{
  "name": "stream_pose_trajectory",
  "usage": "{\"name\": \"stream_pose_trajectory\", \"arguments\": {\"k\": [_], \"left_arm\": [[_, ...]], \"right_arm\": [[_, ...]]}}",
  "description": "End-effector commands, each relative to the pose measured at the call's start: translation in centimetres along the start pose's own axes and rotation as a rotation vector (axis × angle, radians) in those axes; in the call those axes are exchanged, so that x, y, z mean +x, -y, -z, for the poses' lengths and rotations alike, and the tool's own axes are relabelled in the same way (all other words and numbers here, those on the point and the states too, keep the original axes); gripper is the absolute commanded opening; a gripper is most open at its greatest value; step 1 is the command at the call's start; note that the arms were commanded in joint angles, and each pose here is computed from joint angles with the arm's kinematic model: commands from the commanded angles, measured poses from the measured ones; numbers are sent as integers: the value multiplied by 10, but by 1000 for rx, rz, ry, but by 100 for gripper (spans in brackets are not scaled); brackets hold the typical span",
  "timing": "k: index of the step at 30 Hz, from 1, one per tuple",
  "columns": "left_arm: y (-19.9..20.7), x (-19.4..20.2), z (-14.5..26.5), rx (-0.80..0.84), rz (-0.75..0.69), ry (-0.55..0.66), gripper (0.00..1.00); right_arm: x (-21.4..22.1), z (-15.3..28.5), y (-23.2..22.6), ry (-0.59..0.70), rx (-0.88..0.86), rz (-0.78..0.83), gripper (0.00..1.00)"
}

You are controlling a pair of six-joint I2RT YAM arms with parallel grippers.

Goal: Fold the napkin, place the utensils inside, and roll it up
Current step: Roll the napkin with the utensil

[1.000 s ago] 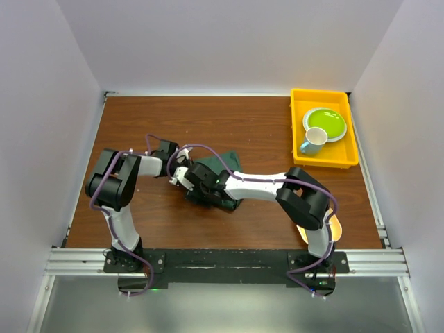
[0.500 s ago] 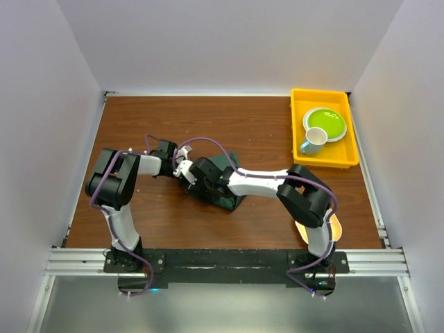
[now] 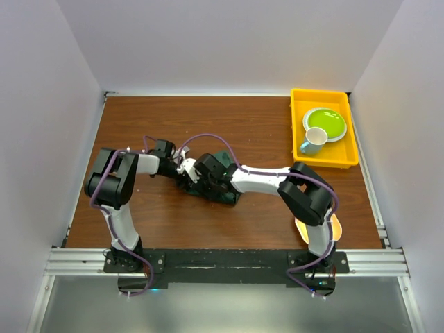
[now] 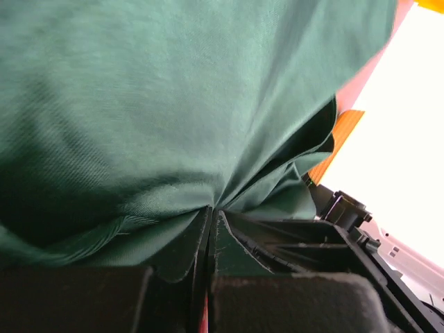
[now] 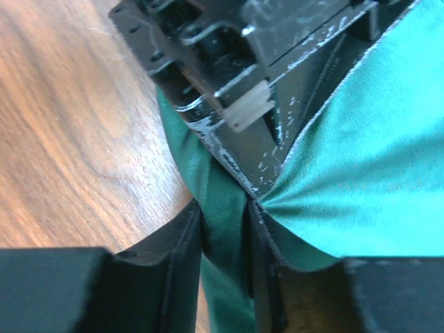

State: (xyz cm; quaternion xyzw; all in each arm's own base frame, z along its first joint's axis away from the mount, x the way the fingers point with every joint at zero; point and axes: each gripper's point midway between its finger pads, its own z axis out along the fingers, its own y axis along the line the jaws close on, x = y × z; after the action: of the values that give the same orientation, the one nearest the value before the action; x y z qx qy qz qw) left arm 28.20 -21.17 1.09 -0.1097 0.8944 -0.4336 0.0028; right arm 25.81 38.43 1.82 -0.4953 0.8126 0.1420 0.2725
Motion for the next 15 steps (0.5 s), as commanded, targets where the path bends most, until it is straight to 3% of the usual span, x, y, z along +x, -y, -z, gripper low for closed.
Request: {"name": "stream_pose_trajectory", "arguments": {"k": [1,9,15], "left_arm": [[-44,-12,7,-219,-9,75,5],[15,-78,67,-202,-114,314,25],[41,-96,121,-268,-145,493,34]], "right_arm": [[73,-15,-26,-230,-159,-103,23],[56,-8,-48,-216,-467,-350,5],[42,-2,-50,-225,-670,-569,5]]}}
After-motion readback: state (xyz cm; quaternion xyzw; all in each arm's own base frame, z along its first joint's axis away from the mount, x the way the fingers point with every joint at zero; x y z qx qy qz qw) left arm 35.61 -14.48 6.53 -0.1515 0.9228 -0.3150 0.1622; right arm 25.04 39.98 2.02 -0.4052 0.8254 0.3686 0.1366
